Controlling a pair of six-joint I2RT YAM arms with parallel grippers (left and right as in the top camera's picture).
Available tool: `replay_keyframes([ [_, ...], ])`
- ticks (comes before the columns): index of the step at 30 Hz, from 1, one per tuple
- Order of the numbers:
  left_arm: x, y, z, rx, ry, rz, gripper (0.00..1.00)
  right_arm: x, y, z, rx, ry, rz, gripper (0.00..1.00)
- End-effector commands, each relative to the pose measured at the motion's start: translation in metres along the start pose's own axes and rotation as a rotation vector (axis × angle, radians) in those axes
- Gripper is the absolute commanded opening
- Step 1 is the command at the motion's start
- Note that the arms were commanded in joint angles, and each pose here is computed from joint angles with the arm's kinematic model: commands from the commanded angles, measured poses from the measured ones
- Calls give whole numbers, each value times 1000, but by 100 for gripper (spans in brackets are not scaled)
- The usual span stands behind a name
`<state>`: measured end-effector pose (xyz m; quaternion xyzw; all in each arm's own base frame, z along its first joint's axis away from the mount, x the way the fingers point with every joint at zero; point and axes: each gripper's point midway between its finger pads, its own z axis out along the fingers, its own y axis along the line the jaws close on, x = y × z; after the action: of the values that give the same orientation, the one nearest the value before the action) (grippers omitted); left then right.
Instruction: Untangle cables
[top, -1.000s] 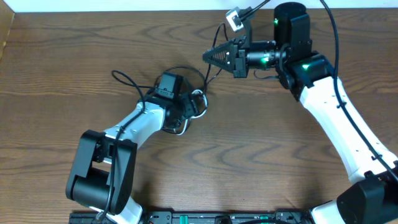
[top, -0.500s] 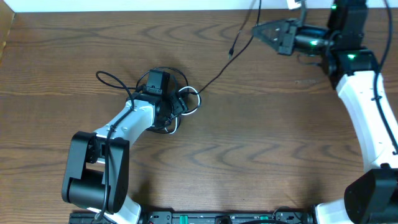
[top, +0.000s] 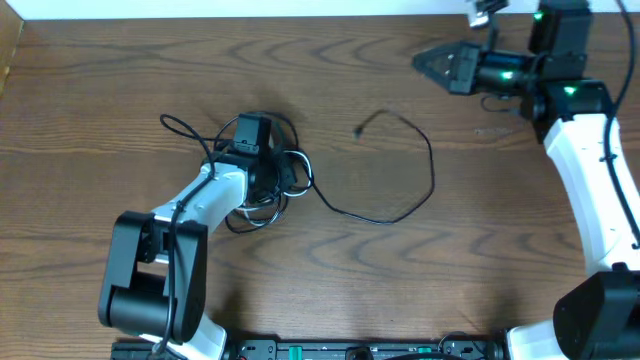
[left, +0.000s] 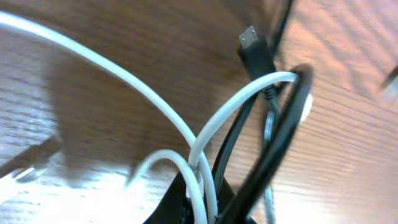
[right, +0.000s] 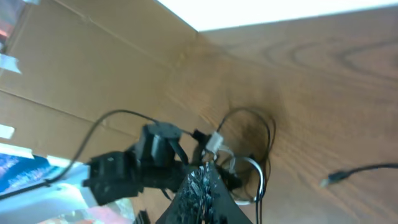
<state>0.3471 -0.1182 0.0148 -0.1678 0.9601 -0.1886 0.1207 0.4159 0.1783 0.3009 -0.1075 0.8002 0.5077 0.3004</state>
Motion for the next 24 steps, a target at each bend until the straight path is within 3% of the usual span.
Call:
replay_keyframes([
  [1, -5, -17, -20, 74, -36, 83, 7, 1, 6, 7, 91, -7, -94, 4],
  [8, -19, -23, -46, 112, -109, 104, 7, 27, -2, 27, 212, 71, -150, 24],
  [15, -23, -22, -55, 216, -69, 49, 8, 54, -7, 53, 238, 165, -180, 41],
  [24, -21, -27, -60, 286, -39, 43, 7, 111, -16, 103, 53, 370, -160, 43],
])
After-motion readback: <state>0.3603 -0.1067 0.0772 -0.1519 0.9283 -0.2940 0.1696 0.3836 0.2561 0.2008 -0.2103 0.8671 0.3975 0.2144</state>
